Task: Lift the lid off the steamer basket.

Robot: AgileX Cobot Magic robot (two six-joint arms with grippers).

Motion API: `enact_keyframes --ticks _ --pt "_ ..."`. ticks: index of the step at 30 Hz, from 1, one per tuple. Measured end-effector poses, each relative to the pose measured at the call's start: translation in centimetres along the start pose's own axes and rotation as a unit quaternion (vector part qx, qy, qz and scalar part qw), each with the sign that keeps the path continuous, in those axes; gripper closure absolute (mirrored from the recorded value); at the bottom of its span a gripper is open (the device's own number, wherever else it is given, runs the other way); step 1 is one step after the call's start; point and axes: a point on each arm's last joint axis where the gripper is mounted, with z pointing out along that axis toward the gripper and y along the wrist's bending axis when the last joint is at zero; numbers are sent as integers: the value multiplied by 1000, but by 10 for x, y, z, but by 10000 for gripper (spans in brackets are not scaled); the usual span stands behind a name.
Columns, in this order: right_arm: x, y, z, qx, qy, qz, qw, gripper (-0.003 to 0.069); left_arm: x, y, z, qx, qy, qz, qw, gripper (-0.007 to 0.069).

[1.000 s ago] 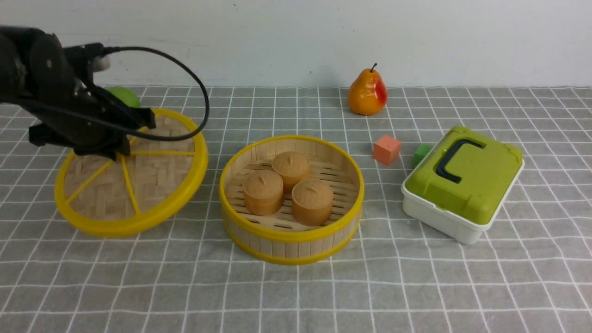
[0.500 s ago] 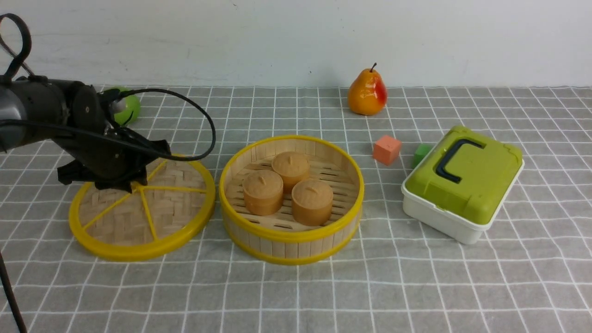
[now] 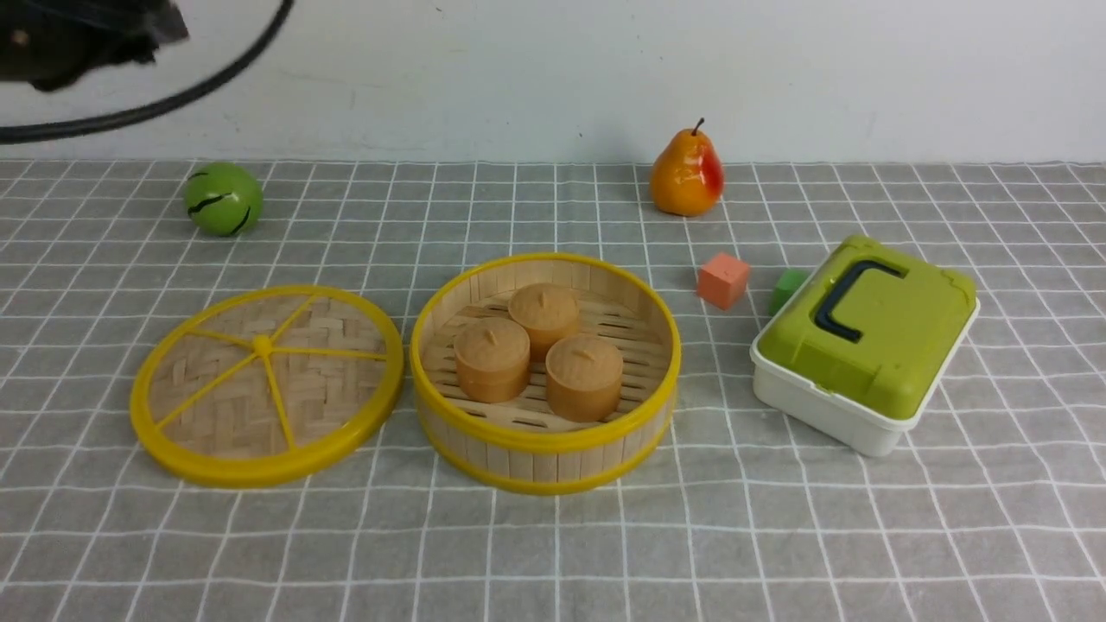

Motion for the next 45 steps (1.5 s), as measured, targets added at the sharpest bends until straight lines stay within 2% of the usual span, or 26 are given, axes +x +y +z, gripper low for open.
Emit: enact_keyframes --ticks 1,2,4,5,7,11,16,19,28,39,45 --pt "0 0 0 0 0 0 1000 417 1 -6 -15 16 -15 7 1000 506" --pt "0 0 0 0 0 0 1000 417 3 -6 -15 12 -16 9 1000 522" --pt "0 0 0 0 0 0 1000 417 18 -14 -42 43 -26 24 998 616" --pt "0 0 0 0 0 0 1000 417 30 -14 -51 52 -26 27 998 638" --pt "0 0 0 0 0 0 1000 417 41 -14 -60 63 -28 31 997 638" --pt "0 0 0 0 0 0 1000 417 97 -5 -92 111 -57 43 991 638" --pt "0 0 0 0 0 0 1000 417 132 6 -126 161 -104 70 979 638" --pt "0 0 0 0 0 0 1000 417 144 11 -137 173 -106 82 976 638" --pt "0 0 0 0 0 0 1000 417 146 17 -160 186 -120 94 971 638" --pt "0 0 0 0 0 0 1000 417 145 18 -163 187 -126 100 969 638" --pt "0 0 0 0 0 0 1000 417 146 18 -162 188 -117 76 972 638"
